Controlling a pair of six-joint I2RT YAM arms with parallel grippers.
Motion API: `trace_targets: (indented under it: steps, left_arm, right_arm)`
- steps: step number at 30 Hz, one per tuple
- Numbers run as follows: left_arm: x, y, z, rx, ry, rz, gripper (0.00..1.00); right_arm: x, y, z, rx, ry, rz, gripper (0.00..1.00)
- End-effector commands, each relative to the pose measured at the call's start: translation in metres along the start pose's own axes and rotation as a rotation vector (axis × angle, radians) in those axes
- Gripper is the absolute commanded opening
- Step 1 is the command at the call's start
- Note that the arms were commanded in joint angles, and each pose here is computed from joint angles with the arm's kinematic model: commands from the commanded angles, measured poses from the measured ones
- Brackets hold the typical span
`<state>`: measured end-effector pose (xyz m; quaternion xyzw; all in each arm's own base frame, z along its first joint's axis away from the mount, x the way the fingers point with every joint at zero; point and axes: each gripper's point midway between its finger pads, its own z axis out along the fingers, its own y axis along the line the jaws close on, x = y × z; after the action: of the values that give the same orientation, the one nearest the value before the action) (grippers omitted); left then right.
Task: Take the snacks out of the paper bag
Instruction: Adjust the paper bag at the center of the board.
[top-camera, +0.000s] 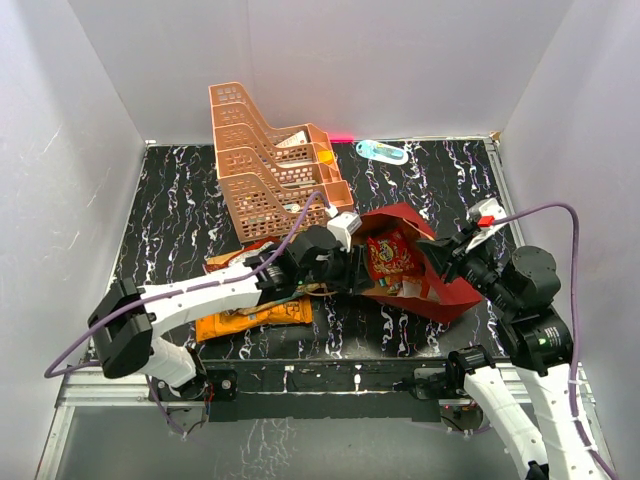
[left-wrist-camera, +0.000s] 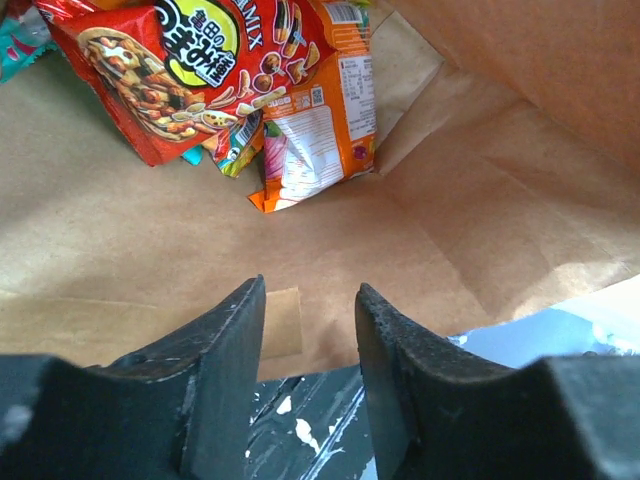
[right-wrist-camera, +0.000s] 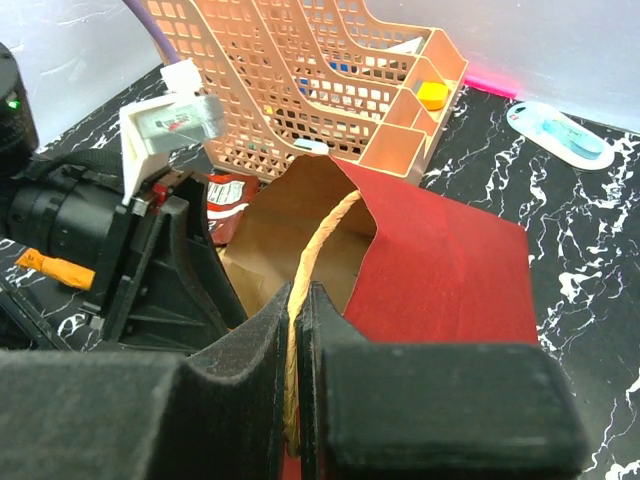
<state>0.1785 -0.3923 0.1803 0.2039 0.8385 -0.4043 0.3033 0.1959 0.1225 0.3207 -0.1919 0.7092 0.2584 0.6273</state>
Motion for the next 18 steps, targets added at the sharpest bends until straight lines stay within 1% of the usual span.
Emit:
trace_targets:
  steps: [1, 4, 7, 9, 12, 14, 15, 16, 18]
  left_arm:
    - [-0.011, -0.027, 0.011, 0.063, -0.033, 0.026, 0.37]
    - [0.009, -0.038, 0.022, 0.085, 0.01, 0.041, 0.34]
    - [0.034, -0.047, 0.03, 0.101, 0.044, 0.034, 0.33]
    - [0.047, -0.055, 0.034, 0.123, 0.059, 0.025, 0.33]
    - [0.063, -0.064, 0.044, 0.129, 0.096, 0.011, 0.33]
    - [0.067, -0.071, 0.05, 0.14, 0.107, 0.012, 0.33]
    - [0.069, -0.074, 0.052, 0.144, 0.11, 0.011, 0.32]
    - [0.069, -0.076, 0.055, 0.149, 0.112, 0.008, 0.32]
    - [0.069, -0.082, 0.059, 0.158, 0.109, 0.008, 0.32]
  right_arm:
    - [-0.023, 0.001, -0.006, 0.022, -0.049, -0.014, 0.08]
    - [-0.024, -0.003, -0.006, 0.04, -0.049, -0.037, 0.08]
    - [-0.038, -0.009, -0.003, 0.059, -0.075, -0.091, 0.08]
    - [-0.052, -0.015, 0.001, 0.078, -0.09, -0.154, 0.08]
    - [-0.066, -0.023, 0.013, 0.077, -0.071, -0.256, 0.08]
    - [-0.074, -0.02, 0.024, 0.022, -0.04, -0.302, 0.08]
    - [-0.071, -0.02, 0.031, -0.006, -0.01, -0.315, 0.08]
    - [-0.074, -0.012, 0.035, -0.062, 0.001, -0.332, 0.08]
    - [-0.066, 0.007, 0.041, -0.211, 0.044, -0.33, 0.08]
